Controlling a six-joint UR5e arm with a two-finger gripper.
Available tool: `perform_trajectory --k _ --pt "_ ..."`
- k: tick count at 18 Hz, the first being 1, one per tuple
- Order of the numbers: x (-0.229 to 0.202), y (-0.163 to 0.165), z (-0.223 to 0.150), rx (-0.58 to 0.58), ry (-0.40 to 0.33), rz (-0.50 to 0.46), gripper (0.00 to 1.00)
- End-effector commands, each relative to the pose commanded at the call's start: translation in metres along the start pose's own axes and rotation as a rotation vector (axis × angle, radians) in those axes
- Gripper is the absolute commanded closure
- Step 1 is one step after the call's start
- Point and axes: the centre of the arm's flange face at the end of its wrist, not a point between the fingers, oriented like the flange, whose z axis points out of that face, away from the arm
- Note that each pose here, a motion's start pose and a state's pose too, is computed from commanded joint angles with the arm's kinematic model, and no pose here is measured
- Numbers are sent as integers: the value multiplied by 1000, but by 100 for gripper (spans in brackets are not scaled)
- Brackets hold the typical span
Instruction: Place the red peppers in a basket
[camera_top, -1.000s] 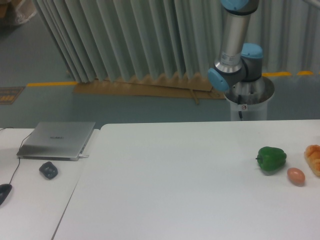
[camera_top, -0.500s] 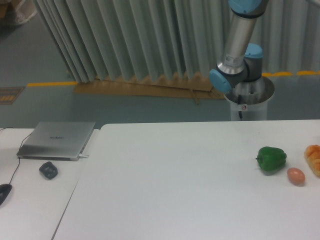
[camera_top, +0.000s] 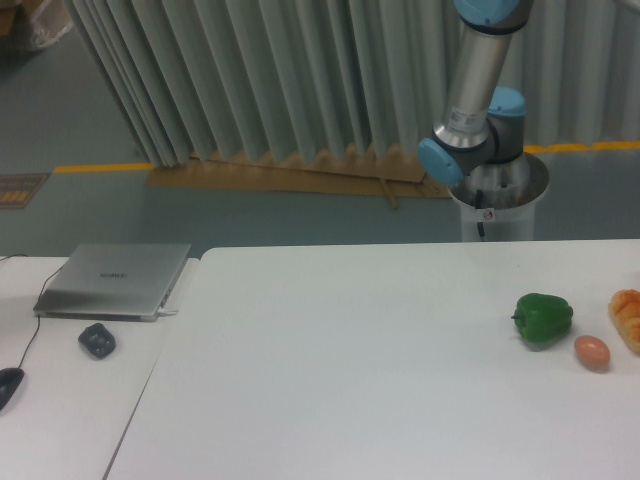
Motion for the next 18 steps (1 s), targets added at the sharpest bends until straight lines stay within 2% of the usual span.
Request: perform_trajectory --k 2,3,7,9,10,12,14,18 --pt "3 -34 -12 -1 -20 -143 0" --pt "7 -59 -12 2 -20 -159 0" --pt "33 -107 -16 8 -14 -98 0" --pt "51 -122 -16 16 -5 -152 0" --pt "64 -142 -6 16 19 -212 0" --pt "79 -151 0 15 30 -281 0" --pt "87 -168 1 51 44 -278 0" --pt "89 -167 2 53 47 -319 0"
